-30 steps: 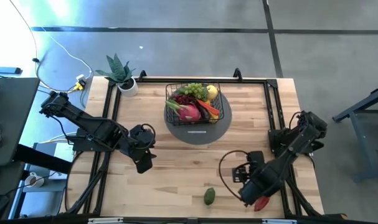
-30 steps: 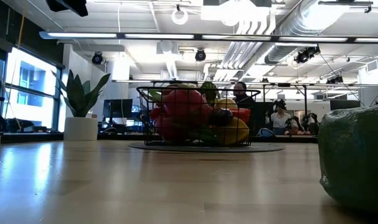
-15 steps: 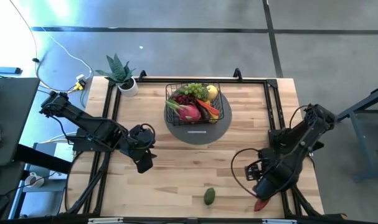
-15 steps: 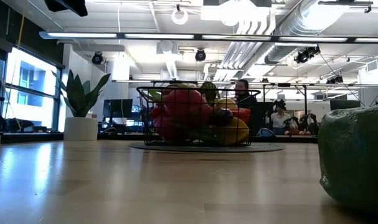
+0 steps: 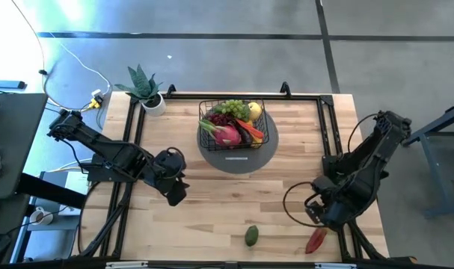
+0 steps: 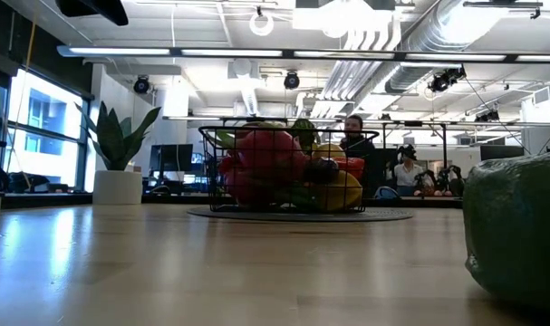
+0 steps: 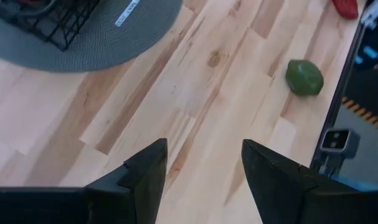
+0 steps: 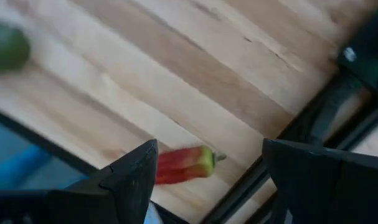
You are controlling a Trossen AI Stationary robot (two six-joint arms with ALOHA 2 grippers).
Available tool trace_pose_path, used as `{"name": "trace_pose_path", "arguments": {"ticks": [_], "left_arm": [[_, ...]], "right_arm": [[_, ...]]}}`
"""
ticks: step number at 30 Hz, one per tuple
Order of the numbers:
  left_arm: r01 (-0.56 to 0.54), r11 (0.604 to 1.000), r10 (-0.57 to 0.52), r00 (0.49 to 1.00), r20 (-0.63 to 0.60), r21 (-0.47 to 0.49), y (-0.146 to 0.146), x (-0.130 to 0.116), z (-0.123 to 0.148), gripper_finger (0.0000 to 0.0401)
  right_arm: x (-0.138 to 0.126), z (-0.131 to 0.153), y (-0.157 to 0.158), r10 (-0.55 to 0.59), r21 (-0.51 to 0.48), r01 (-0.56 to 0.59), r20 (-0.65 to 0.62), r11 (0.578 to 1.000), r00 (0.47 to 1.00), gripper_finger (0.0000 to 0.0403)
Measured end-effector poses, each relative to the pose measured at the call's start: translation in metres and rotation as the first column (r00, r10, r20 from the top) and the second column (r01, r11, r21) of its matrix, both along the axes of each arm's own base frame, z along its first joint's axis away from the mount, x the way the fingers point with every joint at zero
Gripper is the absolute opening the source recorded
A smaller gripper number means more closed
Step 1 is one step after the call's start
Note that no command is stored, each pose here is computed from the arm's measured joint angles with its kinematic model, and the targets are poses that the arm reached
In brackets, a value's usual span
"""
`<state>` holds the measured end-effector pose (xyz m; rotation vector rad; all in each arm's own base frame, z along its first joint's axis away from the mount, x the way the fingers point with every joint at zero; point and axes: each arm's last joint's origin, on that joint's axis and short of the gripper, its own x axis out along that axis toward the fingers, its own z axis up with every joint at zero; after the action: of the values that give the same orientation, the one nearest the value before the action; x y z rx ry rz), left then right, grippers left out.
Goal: Build produce basket
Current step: Put the red bell pepper into the wire basket
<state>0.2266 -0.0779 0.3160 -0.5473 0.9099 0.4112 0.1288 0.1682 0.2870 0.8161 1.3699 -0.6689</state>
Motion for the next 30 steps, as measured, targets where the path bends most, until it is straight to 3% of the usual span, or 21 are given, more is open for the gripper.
{"name": "trace_pose_path", "arguments": {"ticks": [5, 8, 13, 18, 30], "left_arm": [[-0.135, 0.987, 0.136, 0.991, 0.014, -0.085, 0.0, 0.0, 0.0, 0.0196], [-0.216, 0.969, 0.22, 0.975, 0.026, -0.119, 0.001, 0.0, 0.0, 0.0196], [-0.279, 0.95, 0.287, 0.957, 0.038, -0.139, 0.001, 0.0, 0.0, 0.0196], [-0.29, 0.946, 0.298, 0.954, 0.037, -0.148, 0.001, 0.0, 0.0, 0.0196], [-0.301, 0.941, 0.309, 0.951, 0.033, -0.154, 0.001, 0.001, -0.001, 0.0196]], "right_arm": [[0.001, -0.017, 0.005, 0.287, 0.077, -0.288, 0.023, 0.955, 0.958, 0.0271], [0.002, -0.027, 0.013, 0.461, 0.15, -0.468, 0.077, 0.871, 0.884, 0.0271], [-0.002, -0.035, 0.023, 0.656, 0.147, -0.677, 0.17, 0.721, 0.736, 0.0271], [-0.011, -0.036, 0.029, 0.798, 0.103, -0.822, 0.2, 0.56, 0.568, 0.0271], [-0.033, -0.04, 0.051, 0.937, -0.122, -0.949, 0.235, 0.291, 0.258, 0.0271]]}}
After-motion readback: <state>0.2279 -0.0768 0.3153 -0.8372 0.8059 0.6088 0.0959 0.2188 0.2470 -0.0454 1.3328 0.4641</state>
